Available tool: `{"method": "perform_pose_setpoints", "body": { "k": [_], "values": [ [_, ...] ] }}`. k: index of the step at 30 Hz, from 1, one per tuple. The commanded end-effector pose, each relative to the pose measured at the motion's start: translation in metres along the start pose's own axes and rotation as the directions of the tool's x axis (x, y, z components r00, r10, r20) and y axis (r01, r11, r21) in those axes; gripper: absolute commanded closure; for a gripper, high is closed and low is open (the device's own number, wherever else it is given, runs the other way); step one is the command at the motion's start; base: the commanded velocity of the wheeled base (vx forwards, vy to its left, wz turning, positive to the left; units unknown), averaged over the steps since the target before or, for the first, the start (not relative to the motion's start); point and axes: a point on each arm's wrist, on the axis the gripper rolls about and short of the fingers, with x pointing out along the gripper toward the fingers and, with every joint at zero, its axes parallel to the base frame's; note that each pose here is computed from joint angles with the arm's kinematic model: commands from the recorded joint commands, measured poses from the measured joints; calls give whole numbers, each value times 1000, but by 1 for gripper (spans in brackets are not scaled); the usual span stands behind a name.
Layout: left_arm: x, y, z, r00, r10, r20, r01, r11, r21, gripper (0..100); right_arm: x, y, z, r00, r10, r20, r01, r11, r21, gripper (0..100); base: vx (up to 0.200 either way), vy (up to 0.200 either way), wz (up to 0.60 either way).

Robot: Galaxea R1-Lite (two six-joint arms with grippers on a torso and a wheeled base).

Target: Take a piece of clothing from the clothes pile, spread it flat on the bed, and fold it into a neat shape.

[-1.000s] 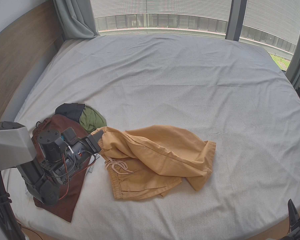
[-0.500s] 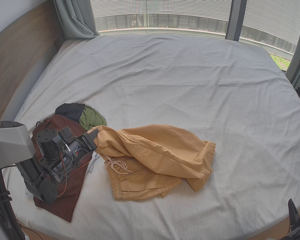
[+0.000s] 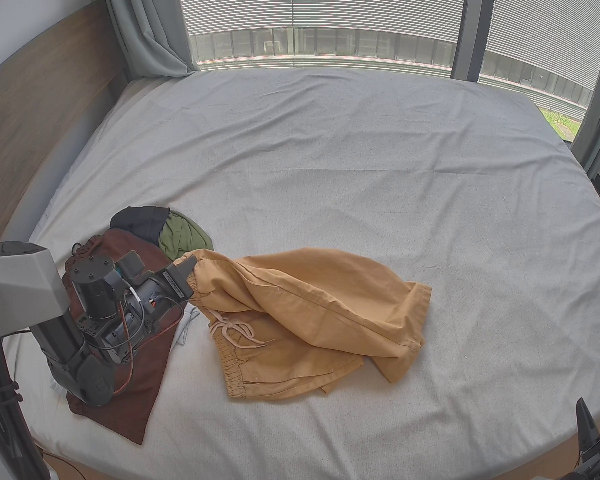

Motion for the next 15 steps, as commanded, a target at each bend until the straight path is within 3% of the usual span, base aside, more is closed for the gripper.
{"method": "perform_pose_setpoints", "body": {
  "k": [1, 2, 3, 6, 9, 15],
  "values": [
    [0, -1, 1, 1000, -4, 5, 4, 1000, 0, 100, -2, 0, 5, 999, 22, 49, -23, 1000, 11, 0, 0, 0, 0],
    [0, -1, 1, 1000, -4, 5, 4, 1000, 0, 100, -4, 0, 10, 997, 29, 75, -30, 999, 15, 0, 0, 0, 0],
    [0, -1, 1, 1000, -4, 3, 4, 1000, 0, 100, -13, -1, 52, 985, 68, 161, -82, 993, 82, 0, 0, 0, 0],
    [0, -2, 0, 1000, -9, 2, 9, 1000, 1, 100, -7, -3, 93, 988, 87, 130, -102, 989, 110, 0, 0, 0, 0],
    [1, -2, 1, 1000, -8, 6, 8, 1000, 1, 100, -4, -3, 102, 986, 110, 125, -123, 987, 99, 0, 0, 0, 0],
    [1, -1, 3, 1000, -5, 14, 5, 1000, 0, 100, 24, -3, 103, 981, 193, -24, -187, 970, 158, 0, 0, 0, 0]
  ]
}}
